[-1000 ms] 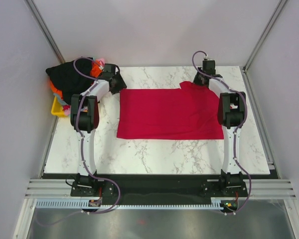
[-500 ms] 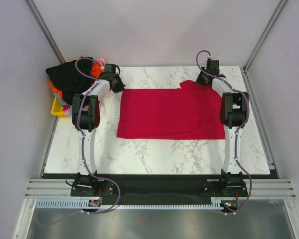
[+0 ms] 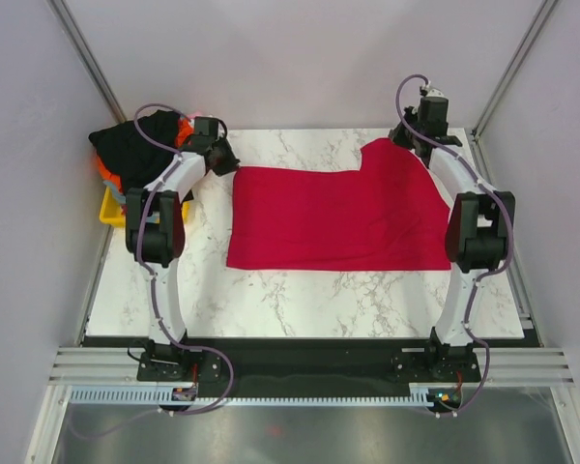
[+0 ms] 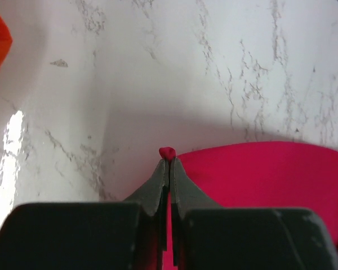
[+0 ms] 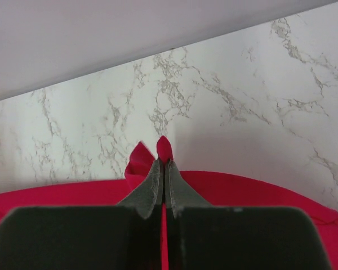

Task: Fold and stack the t-shirts
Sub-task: Fold the tshirt

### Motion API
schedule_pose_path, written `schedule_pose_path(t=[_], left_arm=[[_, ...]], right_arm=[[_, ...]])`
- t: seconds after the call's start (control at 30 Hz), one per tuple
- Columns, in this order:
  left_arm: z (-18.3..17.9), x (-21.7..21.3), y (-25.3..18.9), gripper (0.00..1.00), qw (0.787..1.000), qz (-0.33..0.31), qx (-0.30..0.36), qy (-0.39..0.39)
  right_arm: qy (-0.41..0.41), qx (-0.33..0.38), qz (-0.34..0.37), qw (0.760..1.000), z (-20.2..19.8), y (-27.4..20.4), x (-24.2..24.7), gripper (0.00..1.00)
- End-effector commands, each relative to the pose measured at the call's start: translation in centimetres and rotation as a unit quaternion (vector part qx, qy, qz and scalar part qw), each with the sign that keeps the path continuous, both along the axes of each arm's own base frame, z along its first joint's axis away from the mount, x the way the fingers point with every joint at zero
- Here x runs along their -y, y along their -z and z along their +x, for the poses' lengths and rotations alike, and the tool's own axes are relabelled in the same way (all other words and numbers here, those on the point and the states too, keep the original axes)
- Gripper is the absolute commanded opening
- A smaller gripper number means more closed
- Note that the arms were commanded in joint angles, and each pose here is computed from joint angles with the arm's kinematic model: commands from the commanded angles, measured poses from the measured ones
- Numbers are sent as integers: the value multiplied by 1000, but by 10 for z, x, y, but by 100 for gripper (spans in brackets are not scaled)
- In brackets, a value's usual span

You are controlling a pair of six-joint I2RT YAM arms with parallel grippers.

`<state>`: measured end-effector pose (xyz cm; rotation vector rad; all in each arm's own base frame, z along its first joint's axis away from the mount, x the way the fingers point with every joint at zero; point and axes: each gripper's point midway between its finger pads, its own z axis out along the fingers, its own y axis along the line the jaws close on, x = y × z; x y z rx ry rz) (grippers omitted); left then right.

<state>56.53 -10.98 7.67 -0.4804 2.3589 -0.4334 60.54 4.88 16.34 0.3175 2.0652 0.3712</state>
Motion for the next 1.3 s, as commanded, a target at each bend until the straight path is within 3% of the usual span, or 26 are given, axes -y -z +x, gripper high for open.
schedule_pose_path(t=[0.0,0.07,0.4,0.73,1.13,1.27], left_arm=[[-16,1,-49,2,999,6,42,26],[-25,0,-63,2,998,5,52,28],[-81,-8,-49,2,998,10,53,28],[-106,-9,-41,2,998,6,48,33],[-132,-7,-26,2,999,-4,39,31],[-149,-3,-15,2,999,-11,21,30]], right_arm=[[-6,28,-1,1000,-21,-30,2,0],[-3,26,-1,1000,-40,-31,4,0],[31,25,-10,999,-120,-36,36,0],[86,31,-21,996,-196,-38,61,0],[139,4,-17,990,-240,-4,72,0],[200,-11,-11,980,-260,12,87,0]])
